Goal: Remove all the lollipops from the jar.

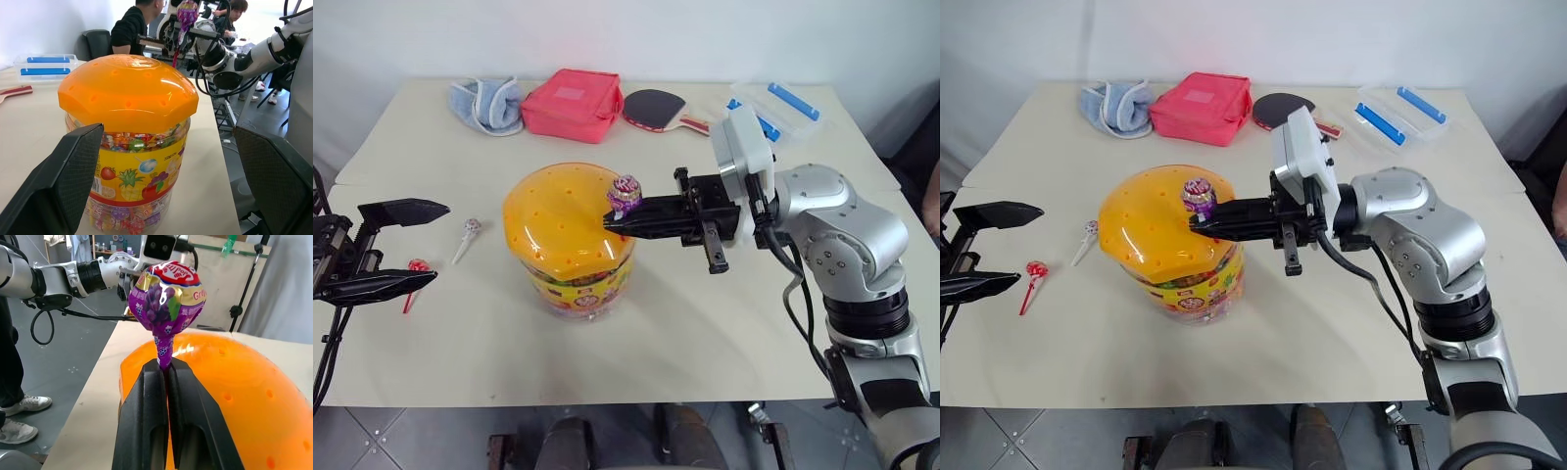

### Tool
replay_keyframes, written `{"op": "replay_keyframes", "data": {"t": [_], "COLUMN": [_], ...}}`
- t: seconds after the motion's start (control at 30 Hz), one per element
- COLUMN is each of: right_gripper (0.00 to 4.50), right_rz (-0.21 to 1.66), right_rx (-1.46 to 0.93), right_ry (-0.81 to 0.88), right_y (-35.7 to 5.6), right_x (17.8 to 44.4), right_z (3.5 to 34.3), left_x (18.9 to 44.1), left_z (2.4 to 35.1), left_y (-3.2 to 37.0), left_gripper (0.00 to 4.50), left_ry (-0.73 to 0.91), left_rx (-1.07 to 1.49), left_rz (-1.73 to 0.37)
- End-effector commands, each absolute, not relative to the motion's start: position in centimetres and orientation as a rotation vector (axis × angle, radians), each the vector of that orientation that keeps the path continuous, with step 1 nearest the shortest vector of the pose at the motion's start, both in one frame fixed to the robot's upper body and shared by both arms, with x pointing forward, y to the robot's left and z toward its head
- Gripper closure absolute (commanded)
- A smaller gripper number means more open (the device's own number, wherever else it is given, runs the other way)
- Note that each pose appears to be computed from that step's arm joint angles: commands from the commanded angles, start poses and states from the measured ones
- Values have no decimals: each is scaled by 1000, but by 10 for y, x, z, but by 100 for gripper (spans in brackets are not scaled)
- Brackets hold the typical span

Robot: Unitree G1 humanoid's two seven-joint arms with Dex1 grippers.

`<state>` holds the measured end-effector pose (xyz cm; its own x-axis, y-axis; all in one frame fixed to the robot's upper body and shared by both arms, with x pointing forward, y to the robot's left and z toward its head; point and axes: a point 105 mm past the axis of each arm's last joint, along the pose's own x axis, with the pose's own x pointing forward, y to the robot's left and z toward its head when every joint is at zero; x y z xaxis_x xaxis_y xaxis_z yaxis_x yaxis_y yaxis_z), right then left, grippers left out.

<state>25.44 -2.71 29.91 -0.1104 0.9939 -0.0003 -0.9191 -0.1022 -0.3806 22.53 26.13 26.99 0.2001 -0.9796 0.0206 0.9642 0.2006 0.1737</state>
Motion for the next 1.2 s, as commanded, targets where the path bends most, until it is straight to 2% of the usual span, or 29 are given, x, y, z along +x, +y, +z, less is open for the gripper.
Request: {"op": "replay_keyframes", "data": {"t": [0.03,0.13,0.33,0.5,0.6,0.8,1.0,1.2], "right_gripper": [447,447,447,447,447,447,447,447], "right_rz": [1557,1457,1260,973,801,526,448,372], "right_rx": [-273,-239,-266,-301,-324,-333,-295,-282], "right_ry": [-462,-521,-549,-396,-150,201,423,529], "right_y": [-38,-51,-81,-136,-176,-250,-274,-286], "right_x": [264,277,299,324,341,356,366,386], "right_z": [330,354,381,388,357,282,221,190], "left_x": [213,215,217,217,216,217,221,224], "left_z": [275,278,280,284,284,287,283,277], "left_y": [265,268,271,269,270,272,269,262], "left_gripper": [0,0,0,0,0,0,0,0], "left_ry": [-178,-194,-224,-264,-276,-311,-313,-303], "left_rx": [178,180,175,162,162,156,147,130], "left_rz": [-1442,-1427,-1415,-1425,-1420,-1400,-1400,-1410]}}
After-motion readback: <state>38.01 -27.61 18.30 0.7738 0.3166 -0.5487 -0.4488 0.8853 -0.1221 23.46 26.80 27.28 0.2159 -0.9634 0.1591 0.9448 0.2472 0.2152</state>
